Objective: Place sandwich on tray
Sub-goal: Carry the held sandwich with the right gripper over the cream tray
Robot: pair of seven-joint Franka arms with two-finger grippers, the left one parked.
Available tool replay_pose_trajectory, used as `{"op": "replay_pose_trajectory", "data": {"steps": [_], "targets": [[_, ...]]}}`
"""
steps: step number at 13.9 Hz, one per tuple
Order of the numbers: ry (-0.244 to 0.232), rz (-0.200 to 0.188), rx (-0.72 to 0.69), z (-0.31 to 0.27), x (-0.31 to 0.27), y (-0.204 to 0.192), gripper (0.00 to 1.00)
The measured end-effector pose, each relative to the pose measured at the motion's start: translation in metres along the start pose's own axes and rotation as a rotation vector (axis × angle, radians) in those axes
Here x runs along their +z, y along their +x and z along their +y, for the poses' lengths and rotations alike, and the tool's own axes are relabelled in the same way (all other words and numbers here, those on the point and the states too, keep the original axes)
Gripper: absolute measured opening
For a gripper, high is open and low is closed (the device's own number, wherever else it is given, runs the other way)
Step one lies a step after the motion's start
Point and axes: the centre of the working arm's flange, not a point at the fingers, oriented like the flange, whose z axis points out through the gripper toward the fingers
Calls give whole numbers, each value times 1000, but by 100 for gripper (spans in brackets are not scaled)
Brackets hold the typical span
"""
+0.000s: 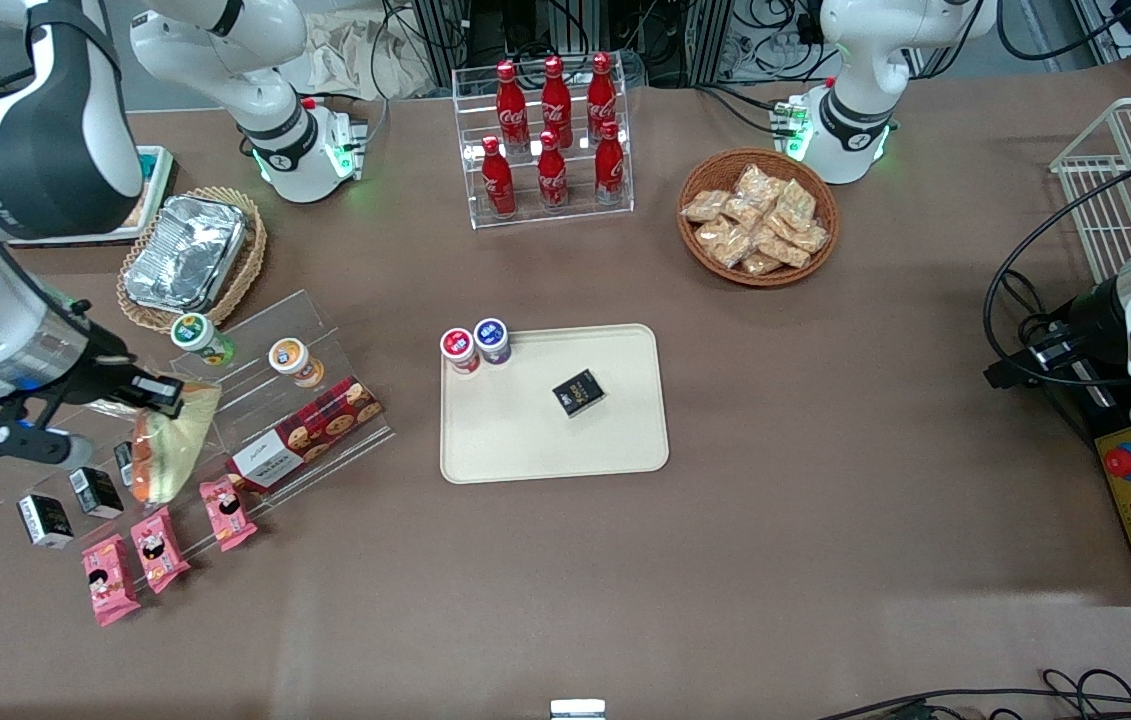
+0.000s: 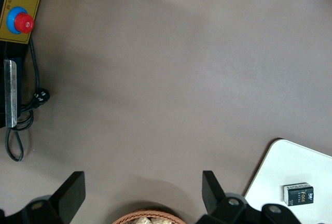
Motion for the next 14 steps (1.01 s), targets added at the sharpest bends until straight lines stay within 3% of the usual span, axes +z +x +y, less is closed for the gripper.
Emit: {"op": "replay_pose_trajectory", "data": {"steps": [3,10,14], "targets": [[26,4,-243,-38,3,-11,17],[52,23,-1085,-174,81,-36,17],[56,9,-1307,-227,126,-55,17]]}}
